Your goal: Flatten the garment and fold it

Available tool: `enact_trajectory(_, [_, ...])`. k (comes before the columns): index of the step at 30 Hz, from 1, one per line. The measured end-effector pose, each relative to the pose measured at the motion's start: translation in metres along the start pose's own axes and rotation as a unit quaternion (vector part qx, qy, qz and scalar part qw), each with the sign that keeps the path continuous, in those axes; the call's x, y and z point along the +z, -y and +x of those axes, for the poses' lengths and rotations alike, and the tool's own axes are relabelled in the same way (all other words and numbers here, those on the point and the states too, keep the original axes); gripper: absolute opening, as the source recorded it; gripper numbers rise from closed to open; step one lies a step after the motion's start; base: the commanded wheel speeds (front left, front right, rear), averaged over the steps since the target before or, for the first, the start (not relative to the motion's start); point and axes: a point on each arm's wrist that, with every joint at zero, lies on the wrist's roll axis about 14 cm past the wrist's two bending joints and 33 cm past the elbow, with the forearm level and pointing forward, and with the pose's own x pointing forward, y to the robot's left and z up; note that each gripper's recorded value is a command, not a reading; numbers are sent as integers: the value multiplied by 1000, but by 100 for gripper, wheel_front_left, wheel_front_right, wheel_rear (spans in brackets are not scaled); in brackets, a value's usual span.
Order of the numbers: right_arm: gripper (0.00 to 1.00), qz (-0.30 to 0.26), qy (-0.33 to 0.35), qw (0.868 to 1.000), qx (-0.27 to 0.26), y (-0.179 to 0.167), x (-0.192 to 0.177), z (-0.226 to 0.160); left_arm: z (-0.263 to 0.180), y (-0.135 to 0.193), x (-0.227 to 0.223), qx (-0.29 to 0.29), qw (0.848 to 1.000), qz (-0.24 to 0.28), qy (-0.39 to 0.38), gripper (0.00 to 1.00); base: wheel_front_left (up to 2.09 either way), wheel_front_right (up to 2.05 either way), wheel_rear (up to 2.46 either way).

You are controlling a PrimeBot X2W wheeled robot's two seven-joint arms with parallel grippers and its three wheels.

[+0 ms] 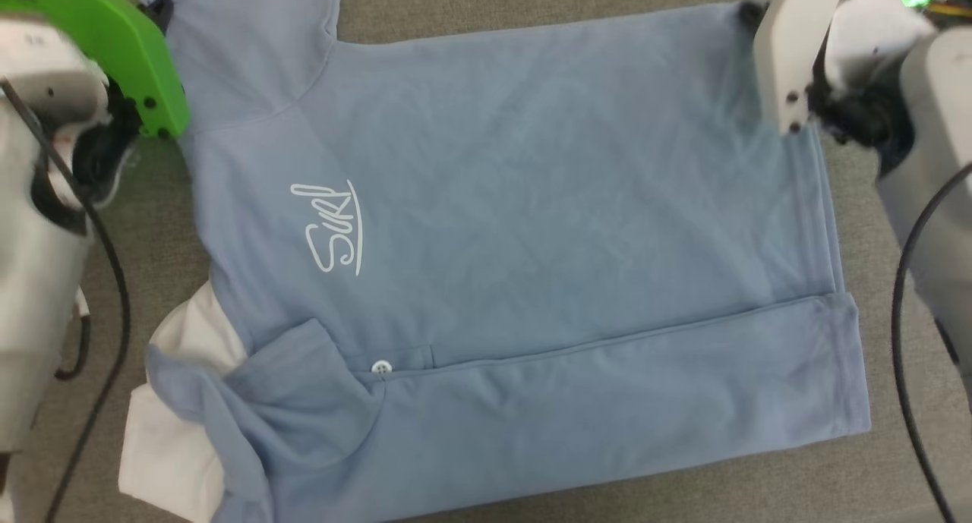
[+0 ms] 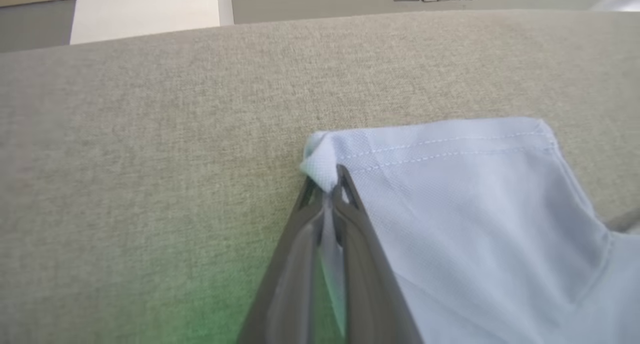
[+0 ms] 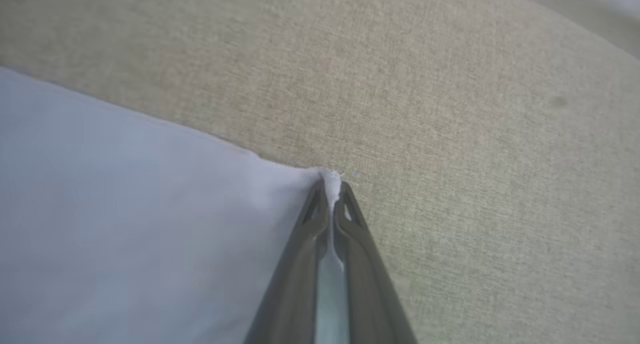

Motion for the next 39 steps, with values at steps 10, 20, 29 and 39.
enact_trajectory(10, [0,-22,226,974,25,-14,11,-65,-74,34,33,-66,975,17,213,0,0,0,0])
enact_trajectory(20, [0,-2,278,960,9,-7,-23,-124,-160,48,-2,-71,968,-8,240,0,0,0,0])
enact_trajectory(29, [0,8,213,977,19,-17,-70,-137,-206,35,-88,-29,985,-87,148,0,0,0,0])
enact_trajectory(39, [0,24,31,998,53,-37,-140,-120,-219,50,-175,-36,989,-137,32,0,0,0,0])
